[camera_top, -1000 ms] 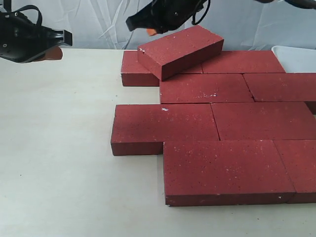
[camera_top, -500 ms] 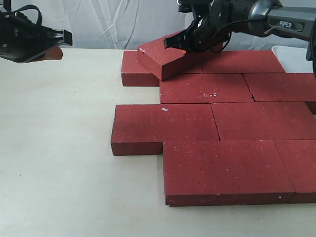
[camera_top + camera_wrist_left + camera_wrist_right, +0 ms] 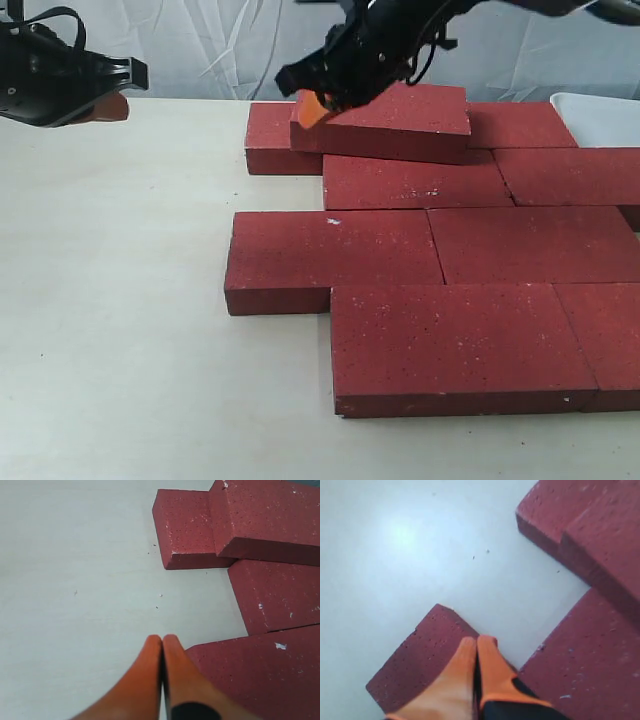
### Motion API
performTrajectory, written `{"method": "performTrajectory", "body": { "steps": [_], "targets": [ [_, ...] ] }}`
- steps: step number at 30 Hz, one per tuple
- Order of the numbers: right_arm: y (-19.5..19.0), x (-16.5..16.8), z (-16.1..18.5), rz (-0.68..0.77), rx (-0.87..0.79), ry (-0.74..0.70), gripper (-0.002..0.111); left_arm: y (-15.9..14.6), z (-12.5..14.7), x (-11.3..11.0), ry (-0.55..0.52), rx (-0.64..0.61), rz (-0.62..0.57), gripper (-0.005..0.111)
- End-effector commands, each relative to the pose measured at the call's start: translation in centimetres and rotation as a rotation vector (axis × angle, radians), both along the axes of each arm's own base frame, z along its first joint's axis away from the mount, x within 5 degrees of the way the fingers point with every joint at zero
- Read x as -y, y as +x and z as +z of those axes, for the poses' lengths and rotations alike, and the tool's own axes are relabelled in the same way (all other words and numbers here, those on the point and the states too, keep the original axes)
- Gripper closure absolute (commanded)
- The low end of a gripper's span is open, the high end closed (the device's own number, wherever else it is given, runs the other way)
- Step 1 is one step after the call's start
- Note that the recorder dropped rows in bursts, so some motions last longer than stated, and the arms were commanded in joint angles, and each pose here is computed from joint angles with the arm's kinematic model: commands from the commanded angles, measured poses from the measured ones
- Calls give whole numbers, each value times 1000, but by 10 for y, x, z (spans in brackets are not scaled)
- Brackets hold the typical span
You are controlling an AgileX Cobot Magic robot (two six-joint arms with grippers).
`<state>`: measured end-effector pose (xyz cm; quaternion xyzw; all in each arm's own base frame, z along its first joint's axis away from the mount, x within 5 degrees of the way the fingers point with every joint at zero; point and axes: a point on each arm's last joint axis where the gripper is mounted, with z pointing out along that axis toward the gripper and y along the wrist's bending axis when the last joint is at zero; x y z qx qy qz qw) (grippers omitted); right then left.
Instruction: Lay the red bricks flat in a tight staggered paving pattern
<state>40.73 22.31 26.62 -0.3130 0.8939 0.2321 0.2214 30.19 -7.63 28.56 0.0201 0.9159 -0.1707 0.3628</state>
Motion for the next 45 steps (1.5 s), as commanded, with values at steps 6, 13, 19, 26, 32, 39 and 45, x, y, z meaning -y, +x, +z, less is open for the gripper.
{"method": "performTrajectory", "body": {
  "steps": [6, 13, 19, 26, 32, 39, 45],
  "targets": [
    [52, 71, 13, -381, 316, -129, 109, -2, 3, 2, -15, 7, 1, 107],
    [94, 84, -54, -463, 396, -104, 109, -1, 3, 2, -15, 10, 3, 107],
    [97, 81, -83, -492, 298, -73, 109, -1, 4, 2, -18, 13, 5, 107],
    [81, 63, -92, -394, 131, -68, 109, 0, 5, 2, -18, 27, 11, 107],
    [48, 25, -56, -24, -30, -11, 109, 0, 5, 2, -20, 28, 13, 107],
    [27, 7, 9, 37, 20, 130, 109, 0, 5, 2, -20, 26, 12, 107],
    [32, 22, 27, -51, 121, 73, 109, 0, 5, 2, -20, 26, 12, 107]
  ]
}}
